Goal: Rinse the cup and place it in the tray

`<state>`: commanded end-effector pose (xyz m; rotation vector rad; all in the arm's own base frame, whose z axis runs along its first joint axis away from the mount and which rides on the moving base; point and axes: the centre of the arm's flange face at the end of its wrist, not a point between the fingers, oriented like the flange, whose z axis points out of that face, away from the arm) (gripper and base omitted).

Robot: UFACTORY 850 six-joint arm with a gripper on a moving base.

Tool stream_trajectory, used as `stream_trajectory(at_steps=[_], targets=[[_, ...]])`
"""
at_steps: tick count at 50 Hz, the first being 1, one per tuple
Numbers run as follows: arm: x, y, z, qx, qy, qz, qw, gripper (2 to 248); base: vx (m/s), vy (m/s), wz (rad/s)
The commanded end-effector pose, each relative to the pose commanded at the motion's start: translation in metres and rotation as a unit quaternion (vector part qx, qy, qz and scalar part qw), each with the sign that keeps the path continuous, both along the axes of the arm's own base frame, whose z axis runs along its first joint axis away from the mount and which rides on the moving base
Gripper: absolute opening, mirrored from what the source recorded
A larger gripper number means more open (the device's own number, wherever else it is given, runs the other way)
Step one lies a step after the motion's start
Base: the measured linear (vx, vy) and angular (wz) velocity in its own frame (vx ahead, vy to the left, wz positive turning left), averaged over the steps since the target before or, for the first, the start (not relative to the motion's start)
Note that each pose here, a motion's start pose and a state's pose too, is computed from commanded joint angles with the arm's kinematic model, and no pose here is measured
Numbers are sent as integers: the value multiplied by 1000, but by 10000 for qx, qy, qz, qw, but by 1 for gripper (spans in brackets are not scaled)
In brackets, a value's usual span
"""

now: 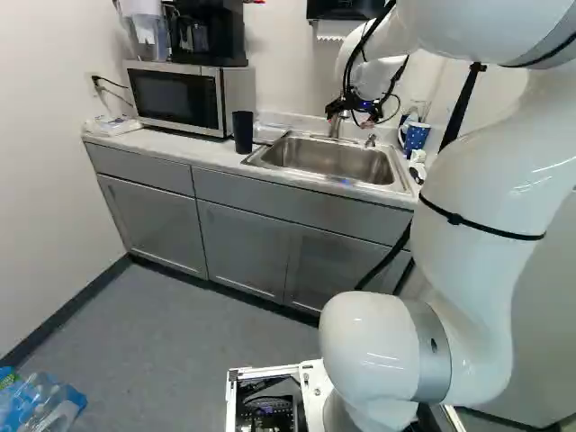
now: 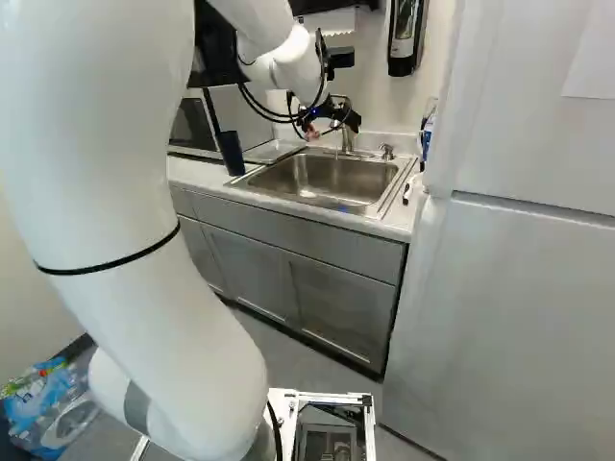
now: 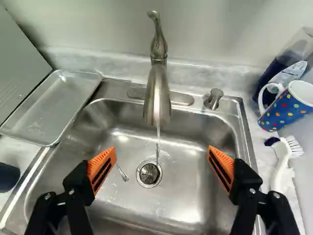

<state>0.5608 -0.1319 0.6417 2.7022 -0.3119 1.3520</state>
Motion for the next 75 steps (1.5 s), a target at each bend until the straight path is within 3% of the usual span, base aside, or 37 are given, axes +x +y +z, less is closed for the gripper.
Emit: stream_trajectory(at_steps=[43, 75], targets=[[73, -1, 46, -126, -567, 125, 9982, 247, 0, 0, 0], [134, 7, 40, -164, -791, 264, 9964, 247, 0, 0, 0]])
